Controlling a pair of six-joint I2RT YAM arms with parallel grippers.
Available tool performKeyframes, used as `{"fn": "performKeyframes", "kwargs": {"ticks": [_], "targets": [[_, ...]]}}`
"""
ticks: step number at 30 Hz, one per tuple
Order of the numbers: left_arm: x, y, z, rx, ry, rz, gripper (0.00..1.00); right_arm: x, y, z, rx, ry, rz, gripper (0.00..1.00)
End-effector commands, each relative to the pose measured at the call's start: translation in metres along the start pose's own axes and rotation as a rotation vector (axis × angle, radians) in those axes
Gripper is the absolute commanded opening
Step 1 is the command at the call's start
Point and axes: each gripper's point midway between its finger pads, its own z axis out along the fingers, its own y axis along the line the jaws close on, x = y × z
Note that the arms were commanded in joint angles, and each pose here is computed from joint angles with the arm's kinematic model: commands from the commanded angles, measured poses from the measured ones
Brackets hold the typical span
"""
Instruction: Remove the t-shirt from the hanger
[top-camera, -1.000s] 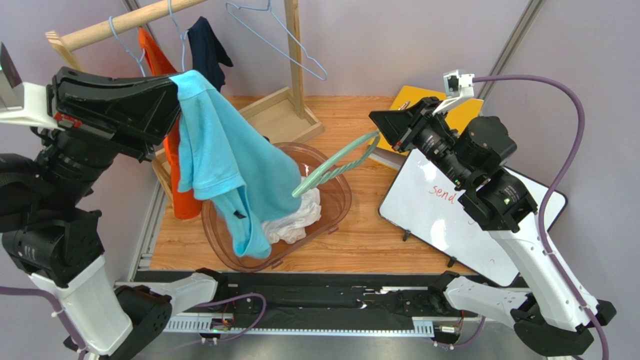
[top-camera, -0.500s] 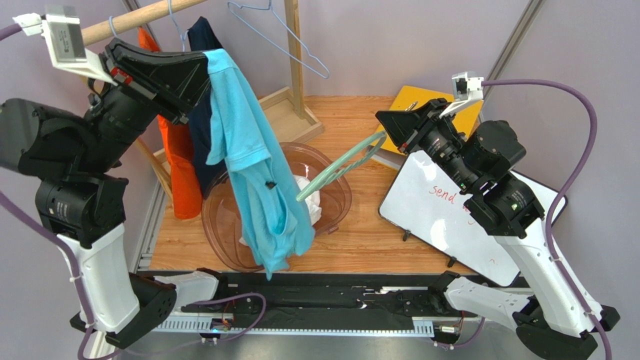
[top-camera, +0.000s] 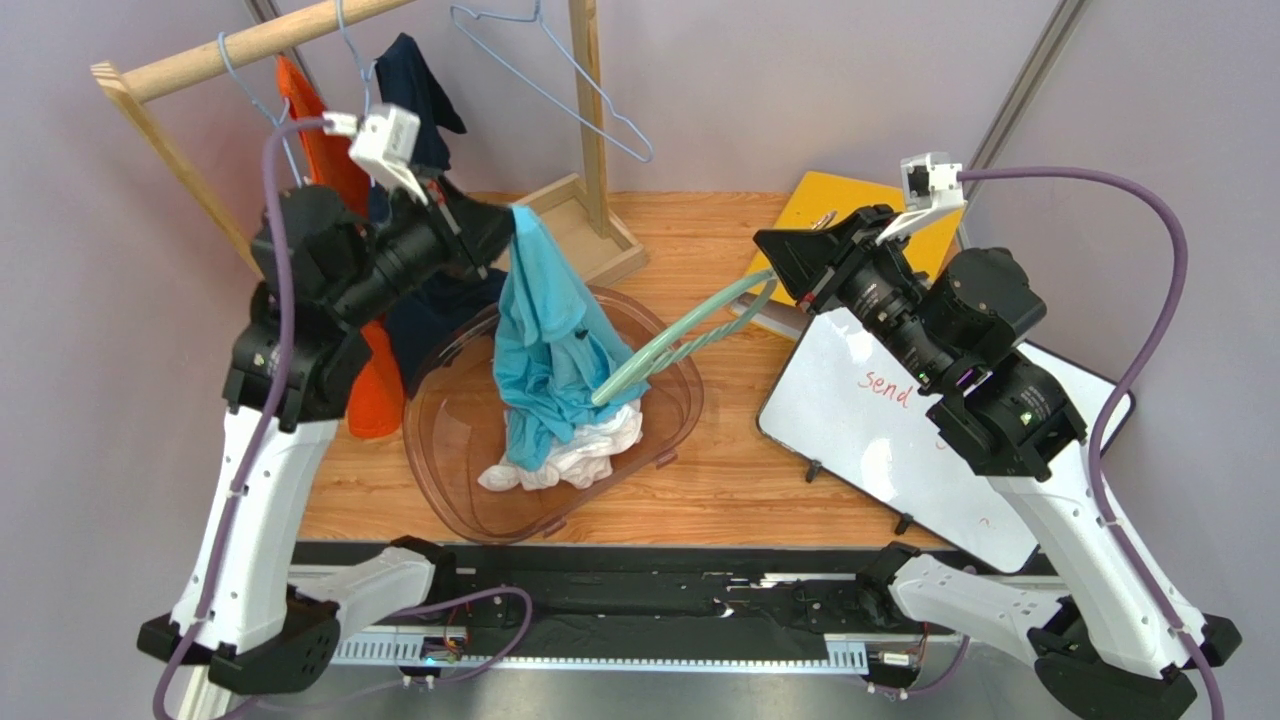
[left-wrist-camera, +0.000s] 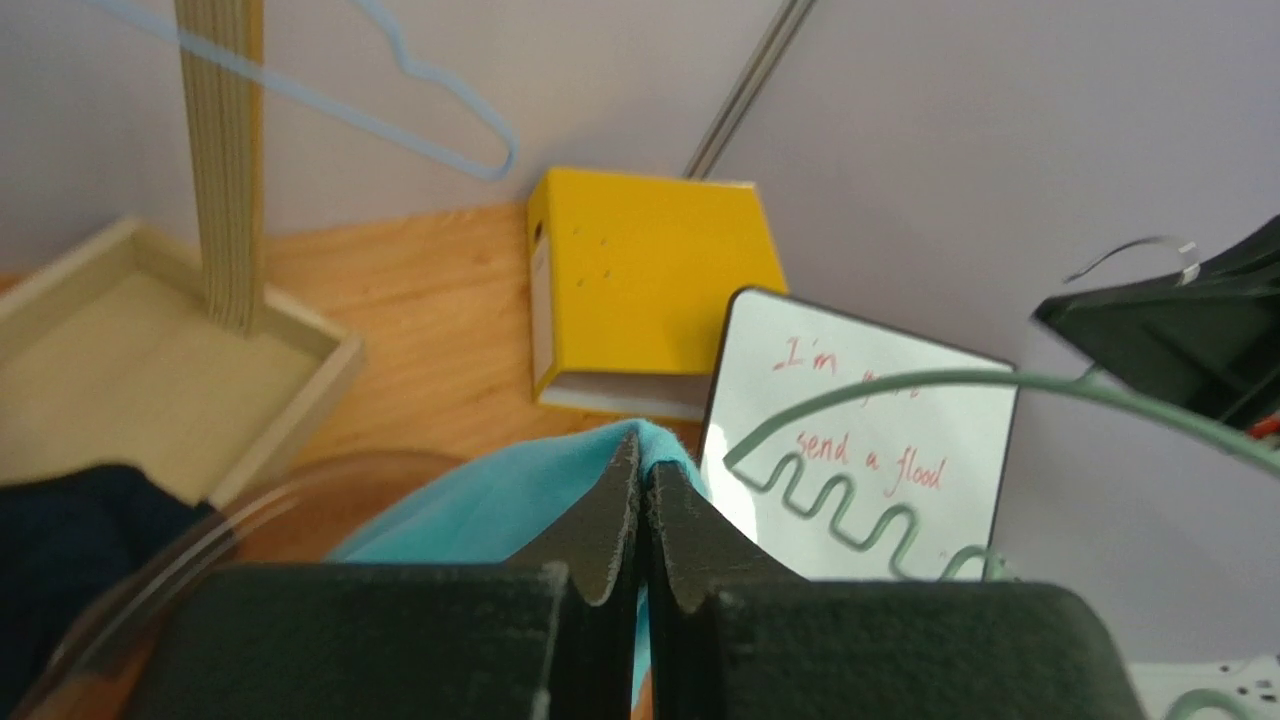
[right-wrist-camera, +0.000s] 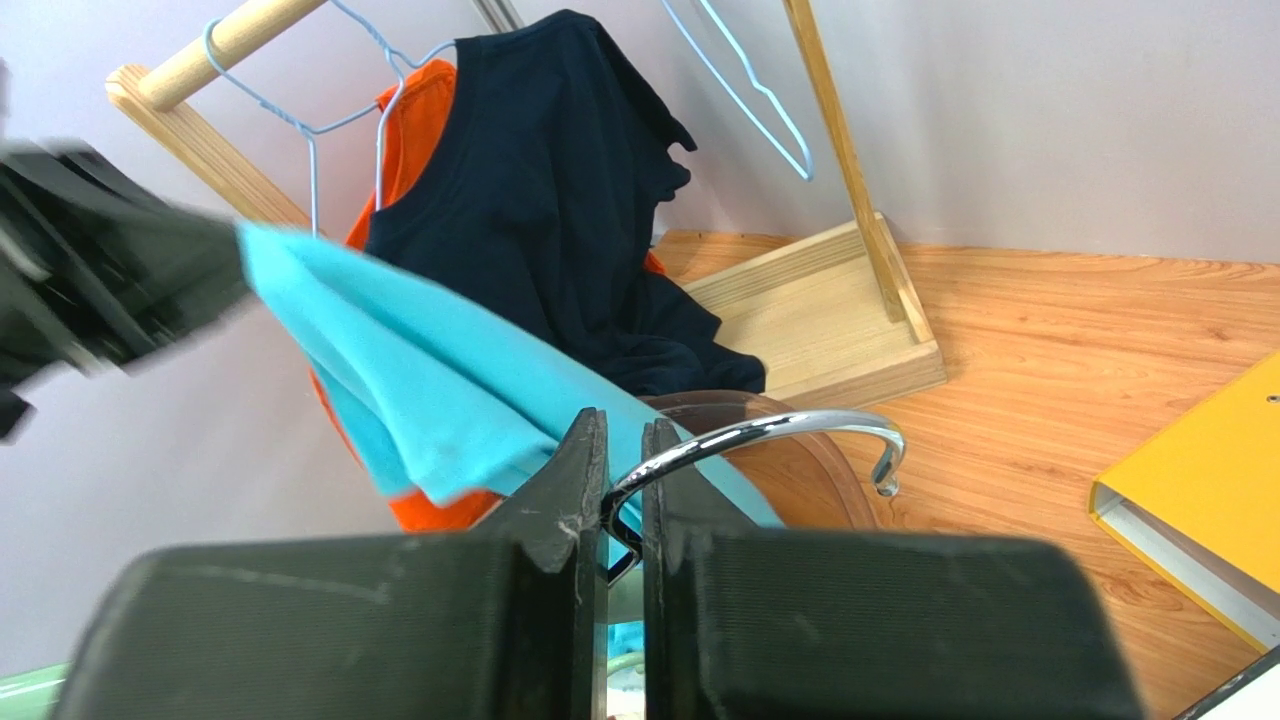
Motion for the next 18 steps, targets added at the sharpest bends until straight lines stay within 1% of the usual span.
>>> {"fn": "performKeyframes", "kwargs": {"ticks": [1, 2, 4, 5, 6, 7, 9, 10, 11, 13, 16, 17, 18], "targets": [[0.028, 0.012, -0.028, -0.054, -0.026, -0.002, 0.00, -0.012, 0.007, 0.002, -0.029, -0.051, 0.000, 0.00], [0.064, 0.033, -0.023, -0.102, 0.048, -0.037, 0.00, -0.010, 0.006, 0.004, -0.027, -0.045, 0.000, 0.00], [0.094, 0.048, -0.027, -0.152, 0.088, -0.094, 0.00, -0.007, 0.006, 0.006, -0.028, -0.039, 0.002, 0.00], [0.134, 0.066, -0.024, -0.188, 0.159, -0.139, 0.00, -0.006, 0.005, 0.007, -0.027, -0.038, 0.003, 0.00], [0.149, 0.070, -0.027, -0.193, 0.173, -0.168, 0.00, -0.004, 0.005, 0.008, -0.028, -0.032, 0.003, 0.00], [0.195, 0.087, -0.027, -0.240, 0.248, -0.263, 0.00, -0.004, 0.005, 0.010, -0.029, -0.030, 0.003, 0.00], [0.225, 0.095, -0.026, -0.246, 0.267, -0.350, 0.00, -0.002, 0.005, 0.011, -0.028, -0.025, 0.001, 0.00], [0.262, 0.105, -0.029, -0.277, 0.324, -0.428, 0.00, -0.001, 0.004, 0.013, -0.027, -0.023, 0.004, 0.00], [0.268, 0.108, -0.025, -0.265, 0.306, -0.442, 0.00, 0.002, 0.004, 0.014, -0.026, -0.016, 0.004, 0.00], [0.294, 0.124, -0.030, -0.334, 0.331, -0.473, 0.00, 0.003, 0.005, 0.015, -0.035, -0.009, 0.007, 0.00], [0.303, 0.141, -0.041, -0.438, 0.357, -0.441, 0.01, 0.007, 0.006, 0.019, -0.038, 0.009, 0.000, 0.00], [0.301, 0.141, -0.042, -0.439, 0.356, -0.429, 0.06, 0.009, 0.004, 0.021, -0.034, 0.017, -0.001, 0.00], [0.296, 0.138, -0.043, -0.432, 0.347, -0.419, 0.14, 0.011, 0.004, 0.022, -0.035, 0.025, -0.004, 0.00]]}}
